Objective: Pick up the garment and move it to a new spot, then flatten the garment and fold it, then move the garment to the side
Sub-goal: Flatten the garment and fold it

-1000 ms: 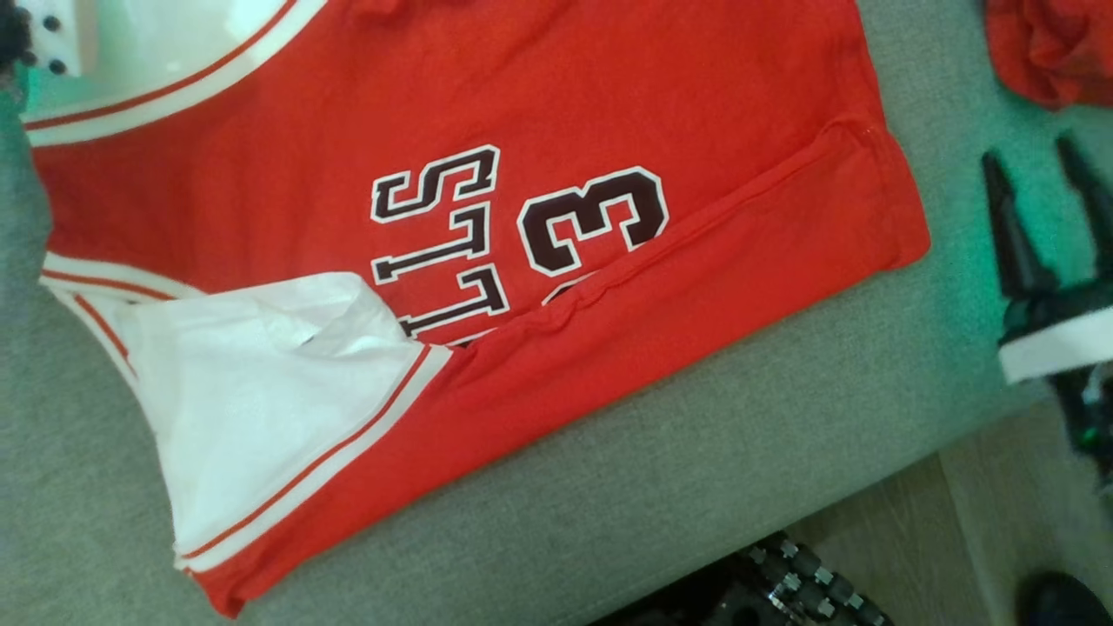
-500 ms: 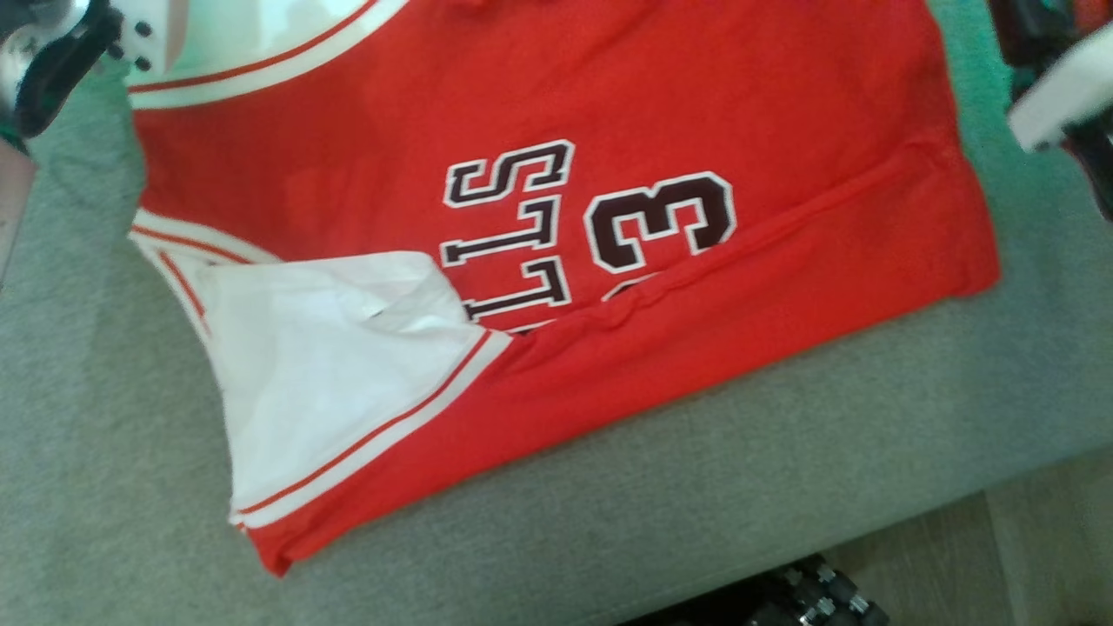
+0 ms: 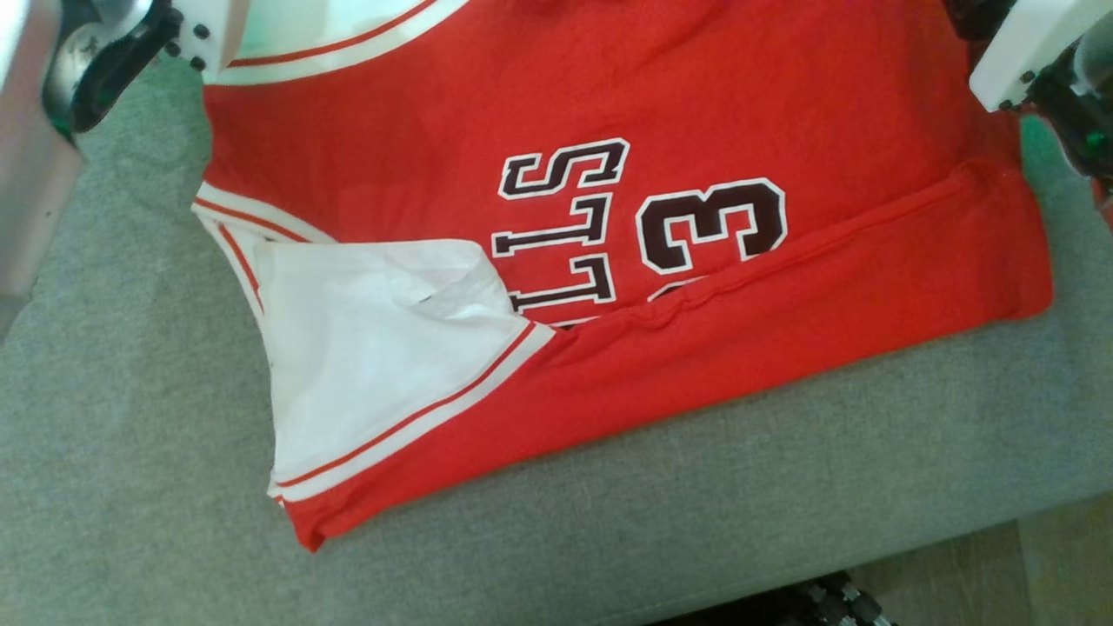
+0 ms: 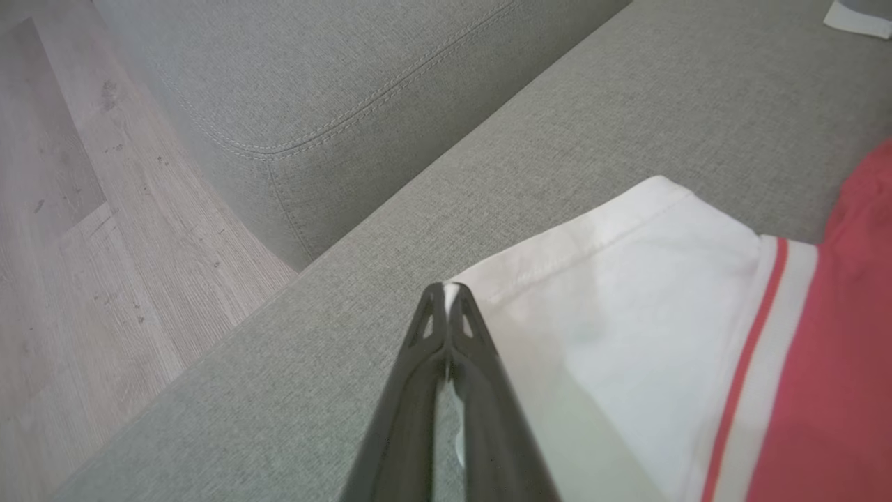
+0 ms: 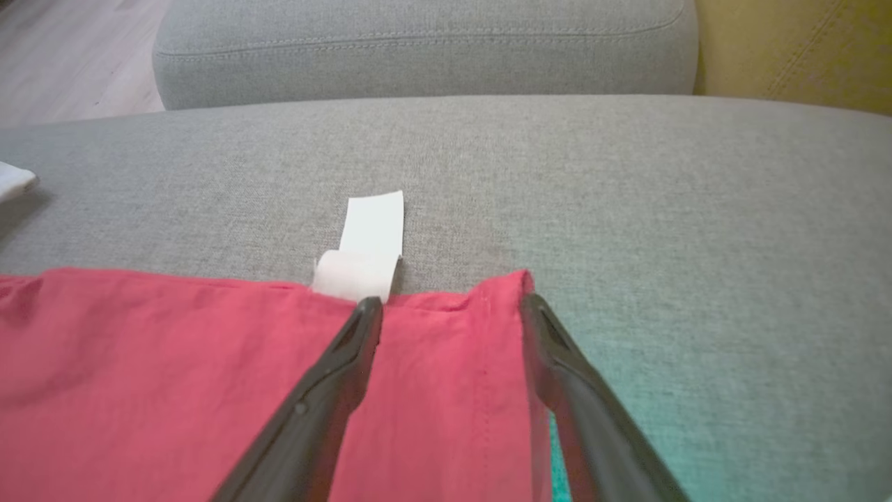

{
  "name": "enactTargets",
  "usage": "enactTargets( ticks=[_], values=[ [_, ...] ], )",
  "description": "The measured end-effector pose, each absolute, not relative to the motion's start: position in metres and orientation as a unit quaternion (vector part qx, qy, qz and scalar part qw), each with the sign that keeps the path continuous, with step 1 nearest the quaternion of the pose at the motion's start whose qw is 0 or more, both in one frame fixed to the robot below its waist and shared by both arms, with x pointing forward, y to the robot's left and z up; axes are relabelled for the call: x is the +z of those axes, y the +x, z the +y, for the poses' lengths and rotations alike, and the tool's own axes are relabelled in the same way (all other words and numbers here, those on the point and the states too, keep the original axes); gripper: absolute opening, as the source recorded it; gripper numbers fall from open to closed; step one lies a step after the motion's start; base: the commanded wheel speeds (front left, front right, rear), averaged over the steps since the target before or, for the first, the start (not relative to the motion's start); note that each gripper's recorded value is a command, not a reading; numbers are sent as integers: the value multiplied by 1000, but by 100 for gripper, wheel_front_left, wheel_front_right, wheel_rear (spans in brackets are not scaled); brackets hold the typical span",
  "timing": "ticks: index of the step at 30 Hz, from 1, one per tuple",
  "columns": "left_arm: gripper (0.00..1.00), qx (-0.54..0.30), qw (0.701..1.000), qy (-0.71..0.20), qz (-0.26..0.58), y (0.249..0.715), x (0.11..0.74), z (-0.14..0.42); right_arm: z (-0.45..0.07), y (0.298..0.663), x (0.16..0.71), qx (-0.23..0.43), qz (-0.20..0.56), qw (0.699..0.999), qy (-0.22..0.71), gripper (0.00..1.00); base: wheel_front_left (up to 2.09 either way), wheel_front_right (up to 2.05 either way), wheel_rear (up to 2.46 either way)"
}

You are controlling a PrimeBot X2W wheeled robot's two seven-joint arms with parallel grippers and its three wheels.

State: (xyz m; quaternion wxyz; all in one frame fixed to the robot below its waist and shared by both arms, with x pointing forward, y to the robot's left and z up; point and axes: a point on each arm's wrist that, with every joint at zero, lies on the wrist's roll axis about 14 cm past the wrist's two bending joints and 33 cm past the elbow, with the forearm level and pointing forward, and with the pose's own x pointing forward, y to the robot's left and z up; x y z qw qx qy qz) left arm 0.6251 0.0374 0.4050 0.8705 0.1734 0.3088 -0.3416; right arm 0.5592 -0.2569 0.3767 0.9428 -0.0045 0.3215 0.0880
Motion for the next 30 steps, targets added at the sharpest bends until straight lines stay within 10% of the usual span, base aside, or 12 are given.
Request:
enactTargets(
  ticks=[12, 15, 22, 30],
  values=[
    [0, -341, 869, 175, 313, 625, 399, 44, -256, 567, 367, 89, 338, 937, -8, 84, 0, 0, 0],
    [0, -341, 869, 174, 312, 626, 399, 45, -255, 569, 367, 90, 337, 937, -9, 47, 0, 0, 0],
    [0, -342, 870, 175, 309, 628, 400, 45, -258, 573, 369, 89, 331, 939, -19, 0, 0, 0, 0],
    [0, -349, 883, 175, 261, 636, 414, 41, -260, 583, 380, 84, 302, 950, -10, 0, 0, 0, 0]
  ],
)
